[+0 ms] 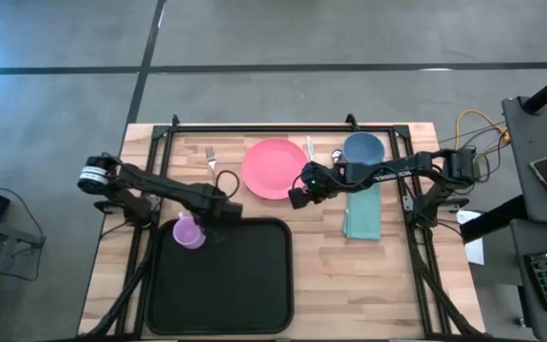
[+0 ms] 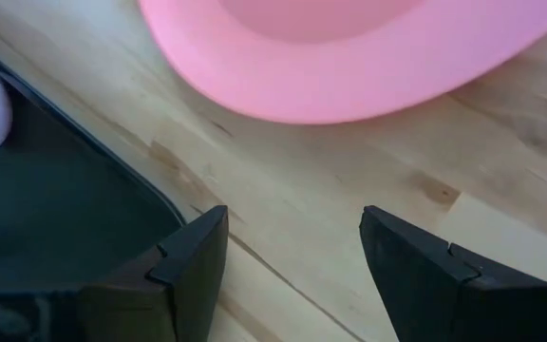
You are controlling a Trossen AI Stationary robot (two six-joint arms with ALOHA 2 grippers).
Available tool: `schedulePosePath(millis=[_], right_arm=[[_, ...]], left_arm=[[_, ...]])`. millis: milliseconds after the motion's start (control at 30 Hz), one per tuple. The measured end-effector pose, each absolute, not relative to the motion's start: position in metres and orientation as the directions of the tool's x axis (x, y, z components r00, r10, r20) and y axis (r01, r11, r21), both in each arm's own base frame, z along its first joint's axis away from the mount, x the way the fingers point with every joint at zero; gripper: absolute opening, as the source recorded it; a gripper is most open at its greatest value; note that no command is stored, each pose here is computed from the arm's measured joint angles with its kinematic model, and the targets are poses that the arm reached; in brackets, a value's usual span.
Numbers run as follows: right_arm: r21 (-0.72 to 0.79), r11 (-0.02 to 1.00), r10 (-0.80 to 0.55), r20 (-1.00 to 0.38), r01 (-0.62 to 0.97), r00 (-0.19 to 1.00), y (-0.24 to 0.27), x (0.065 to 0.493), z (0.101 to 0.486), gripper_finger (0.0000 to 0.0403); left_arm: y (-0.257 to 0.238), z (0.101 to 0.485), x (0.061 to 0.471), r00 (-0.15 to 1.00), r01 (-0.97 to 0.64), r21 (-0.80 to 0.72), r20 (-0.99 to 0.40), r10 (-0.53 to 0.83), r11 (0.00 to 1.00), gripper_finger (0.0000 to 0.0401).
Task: Set up tray
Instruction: Put the violet mug on the black tray in the top-left corner, then put the pink plate on the black tray
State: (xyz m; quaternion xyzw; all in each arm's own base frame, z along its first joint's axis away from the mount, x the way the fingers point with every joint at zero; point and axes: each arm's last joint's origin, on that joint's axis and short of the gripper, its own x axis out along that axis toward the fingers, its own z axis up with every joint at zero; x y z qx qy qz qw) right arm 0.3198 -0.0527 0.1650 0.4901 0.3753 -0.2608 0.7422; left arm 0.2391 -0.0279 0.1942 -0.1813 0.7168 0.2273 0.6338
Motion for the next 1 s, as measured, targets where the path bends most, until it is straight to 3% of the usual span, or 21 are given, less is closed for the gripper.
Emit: schedulePosePath(millis=[300,467,567,700,867,1000], right_arm=[[0.524,0.410,-0.021,-0.813,0.746,0.583,-0.053,0.320,0.165,0.0228],[0.510,0.435,-0.021,-0.818,0.742,0.575,-0.053,0.319,0.164,0.0228],[0.505,0.417,-0.001,-0.831,0.756,0.556,-0.052,0.317,0.163,0.0228],[0.530,0.309,0.009,-0.832,0.790,0.555,-0.051,0.315,0.160,0.0228],[0.584,0.125,-0.104,-0.797,0.802,0.596,-0.053,0.314,0.153,0.0228],[0.662,0.031,-0.170,-0.735,0.749,0.657,-0.056,0.312,0.147,0.0228]], left_arm=[[-0.038,0.197,0.226,-0.149,-0.561,0.075,-0.989,-0.011,0.824,0.0081],[-0.036,0.200,0.222,-0.177,-0.550,0.140,-0.983,0.049,0.823,0.0081],[-0.035,0.216,0.230,-0.068,-0.559,0.118,-0.993,0.097,0.821,0.0081],[-0.026,0.244,0.241,0.138,-0.603,0.076,-0.971,0.197,0.794,0.0081],[-0.001,0.273,0.247,0.392,-0.653,-0.053,-0.877,0.277,0.756,0.0081],[0.012,0.288,0.244,0.487,-0.647,-0.109,-0.820,0.300,0.755,0.0081]])
